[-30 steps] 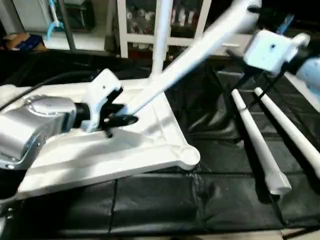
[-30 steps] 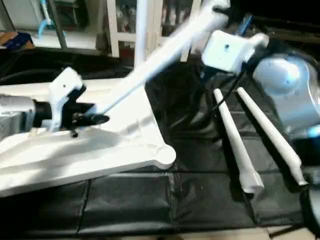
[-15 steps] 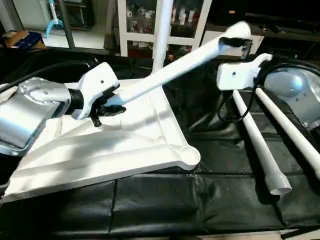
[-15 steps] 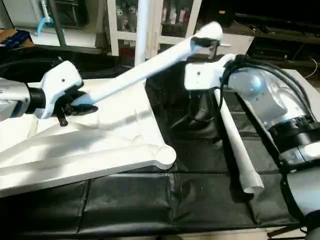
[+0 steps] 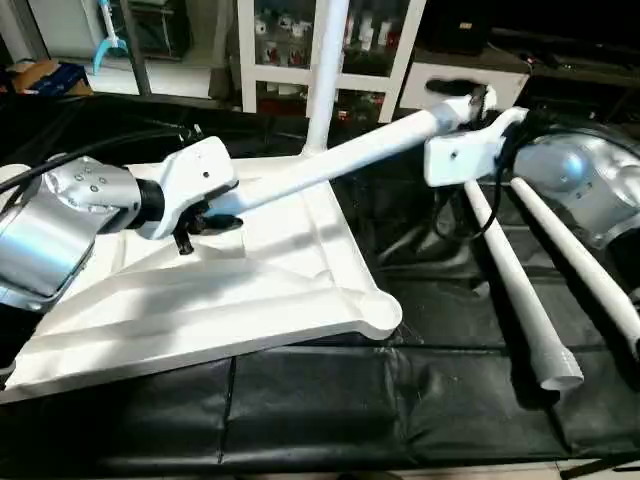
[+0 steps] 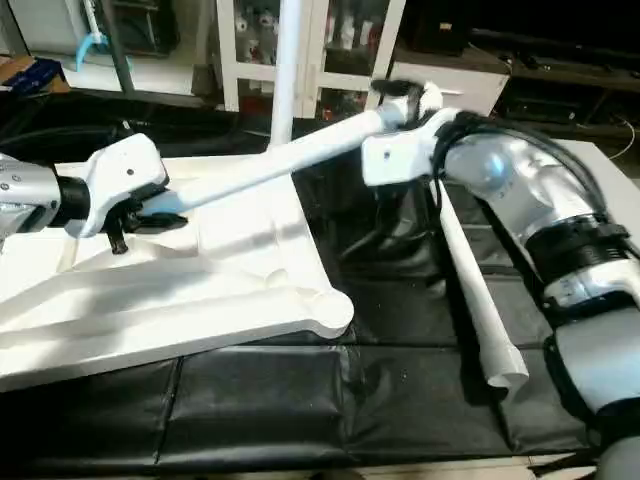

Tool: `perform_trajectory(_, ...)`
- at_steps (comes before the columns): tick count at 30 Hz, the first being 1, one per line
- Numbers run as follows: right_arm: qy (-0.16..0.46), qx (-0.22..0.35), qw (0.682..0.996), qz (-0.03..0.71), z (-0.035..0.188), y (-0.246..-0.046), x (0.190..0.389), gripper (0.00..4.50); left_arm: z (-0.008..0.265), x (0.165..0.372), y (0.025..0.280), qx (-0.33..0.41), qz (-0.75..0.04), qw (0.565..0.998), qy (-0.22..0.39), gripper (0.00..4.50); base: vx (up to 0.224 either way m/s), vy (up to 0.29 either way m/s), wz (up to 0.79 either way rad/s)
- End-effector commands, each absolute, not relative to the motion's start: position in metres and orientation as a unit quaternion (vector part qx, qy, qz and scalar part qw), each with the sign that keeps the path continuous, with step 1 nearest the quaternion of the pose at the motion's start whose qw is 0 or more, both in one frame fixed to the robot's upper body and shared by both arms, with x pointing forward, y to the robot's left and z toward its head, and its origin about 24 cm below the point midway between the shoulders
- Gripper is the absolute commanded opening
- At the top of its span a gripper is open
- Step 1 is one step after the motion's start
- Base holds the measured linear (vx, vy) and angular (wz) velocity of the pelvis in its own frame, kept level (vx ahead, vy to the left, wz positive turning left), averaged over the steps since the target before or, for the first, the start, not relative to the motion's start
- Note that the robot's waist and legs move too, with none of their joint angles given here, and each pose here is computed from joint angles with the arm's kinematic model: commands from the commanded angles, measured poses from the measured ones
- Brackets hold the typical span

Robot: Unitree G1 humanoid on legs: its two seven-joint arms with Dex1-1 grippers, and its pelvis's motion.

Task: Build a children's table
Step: Insert table leg to table base

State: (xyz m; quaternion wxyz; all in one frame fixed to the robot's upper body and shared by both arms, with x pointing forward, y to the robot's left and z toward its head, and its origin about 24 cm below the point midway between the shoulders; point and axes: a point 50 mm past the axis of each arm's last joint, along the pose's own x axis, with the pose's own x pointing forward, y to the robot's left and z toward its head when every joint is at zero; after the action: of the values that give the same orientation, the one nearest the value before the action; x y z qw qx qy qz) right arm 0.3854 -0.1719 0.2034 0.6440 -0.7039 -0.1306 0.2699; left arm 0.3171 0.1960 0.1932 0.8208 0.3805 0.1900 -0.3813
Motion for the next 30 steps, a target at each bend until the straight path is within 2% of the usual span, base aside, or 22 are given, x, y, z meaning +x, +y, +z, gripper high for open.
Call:
perform_trajectory(1, -0.118, -0.714, 0.633, 0.275, 0.197, -0.174, 0.386, 4.50, 0.201, 0.318, 0.191, 0.398, -0.388, 0.813, 0.174, 1.41, 0.000, 0.000, 0.00)
perform_trajectory(3, -0.110, -0.715, 0.630, 0.283, 0.187, -0.172, 0.386, 4.50, 0.203, 0.319, 0.189, 0.398, -0.391, 0.812, 0.170, 1.41, 0.000, 0.000, 0.00)
perform_trajectory(5, -0.110, -0.714, 0.631, 0.281, 0.186, -0.172, 0.386, 4.50, 0.203, 0.319, 0.189, 0.399, -0.392, 0.811, 0.170, 1.41, 0.000, 0.000, 0.00)
perform_trajectory(6, -0.111, -0.716, 0.631, 0.278, 0.186, -0.173, 0.387, 4.20, 0.203, 0.319, 0.189, 0.401, -0.392, 0.811, 0.168, 1.41, 0.000, 0.000, 0.00)
perform_trajectory(9, -0.110, -0.717, 0.633, 0.272, 0.186, -0.174, 0.389, 4.07, 0.203, 0.319, 0.187, 0.404, -0.395, 0.808, 0.166, 1.41, 0.000, 0.000, 0.00)
perform_trajectory(11, -0.108, -0.717, 0.635, 0.267, 0.186, -0.175, 0.390, 3.70, 0.203, 0.318, 0.186, 0.403, -0.399, 0.807, 0.165, 1.41, 0.000, 0.000, 0.00)
perform_trajectory(14, -0.109, -0.722, 0.632, 0.259, 0.188, -0.177, 0.392, 3.56, 0.204, 0.318, 0.183, 0.403, -0.403, 0.806, 0.162, 1.41, 0.000, 0.000, 0.00)
perform_trajectory(23, -0.105, -0.725, 0.631, 0.255, 0.188, -0.179, 0.394, 3.54, 0.207, 0.319, 0.183, 0.412, -0.400, 0.803, 0.157, 1.41, 0.000, 0.000, 0.00)
perform_trajectory(25, -0.104, -0.725, 0.630, 0.258, 0.187, -0.179, 0.394, 3.28, 0.207, 0.319, 0.183, 0.414, -0.399, 0.803, 0.156, 1.41, 0.000, 0.000, 0.00)
perform_trajectory(30, -0.101, -0.722, 0.630, 0.268, 0.183, -0.179, 0.393, 2.96, 0.208, 0.319, 0.182, 0.415, -0.396, 0.804, 0.155, 1.41, 0.000, 0.000, 0.00)
